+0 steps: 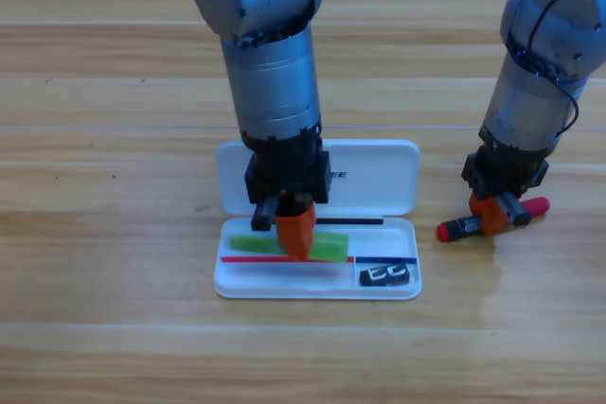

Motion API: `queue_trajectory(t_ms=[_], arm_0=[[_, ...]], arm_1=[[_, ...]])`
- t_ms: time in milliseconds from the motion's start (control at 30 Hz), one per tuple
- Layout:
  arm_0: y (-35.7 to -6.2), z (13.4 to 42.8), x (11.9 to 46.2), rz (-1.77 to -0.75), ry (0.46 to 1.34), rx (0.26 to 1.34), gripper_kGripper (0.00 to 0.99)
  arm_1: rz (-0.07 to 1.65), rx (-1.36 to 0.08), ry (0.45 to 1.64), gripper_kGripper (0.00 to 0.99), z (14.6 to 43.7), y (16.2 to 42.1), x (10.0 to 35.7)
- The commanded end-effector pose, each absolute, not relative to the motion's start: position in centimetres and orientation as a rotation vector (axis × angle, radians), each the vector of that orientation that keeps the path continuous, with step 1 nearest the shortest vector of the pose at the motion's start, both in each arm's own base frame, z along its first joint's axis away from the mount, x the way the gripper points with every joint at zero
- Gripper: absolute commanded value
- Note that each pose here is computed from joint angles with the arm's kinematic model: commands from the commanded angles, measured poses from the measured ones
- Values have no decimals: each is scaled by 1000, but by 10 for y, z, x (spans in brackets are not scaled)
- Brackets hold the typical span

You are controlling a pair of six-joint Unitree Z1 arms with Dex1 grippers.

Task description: Clean up eraser and pencils

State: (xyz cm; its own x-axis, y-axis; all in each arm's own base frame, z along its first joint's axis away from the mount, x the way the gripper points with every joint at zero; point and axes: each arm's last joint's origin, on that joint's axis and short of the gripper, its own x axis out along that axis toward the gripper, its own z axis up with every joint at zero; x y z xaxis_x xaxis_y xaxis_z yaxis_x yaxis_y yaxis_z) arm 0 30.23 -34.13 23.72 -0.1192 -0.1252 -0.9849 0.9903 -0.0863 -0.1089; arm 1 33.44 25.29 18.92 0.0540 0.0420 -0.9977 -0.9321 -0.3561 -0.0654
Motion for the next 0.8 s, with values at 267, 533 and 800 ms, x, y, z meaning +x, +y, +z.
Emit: queue_trajectory(t_ms=[267, 533, 800], arm_0=[[-335, 210, 318, -1381, 1222, 1118, 74], [-332, 208, 315, -1376, 1158, 1180, 74], [-329, 208, 310, -1350, 1123, 1198, 74]], arm_1=[[1385, -1434, 1033, 0, 185, 238, 338], [1346, -1366, 1025, 0, 239, 221, 312], [1342, -1334, 1033, 0, 269, 217, 287]])
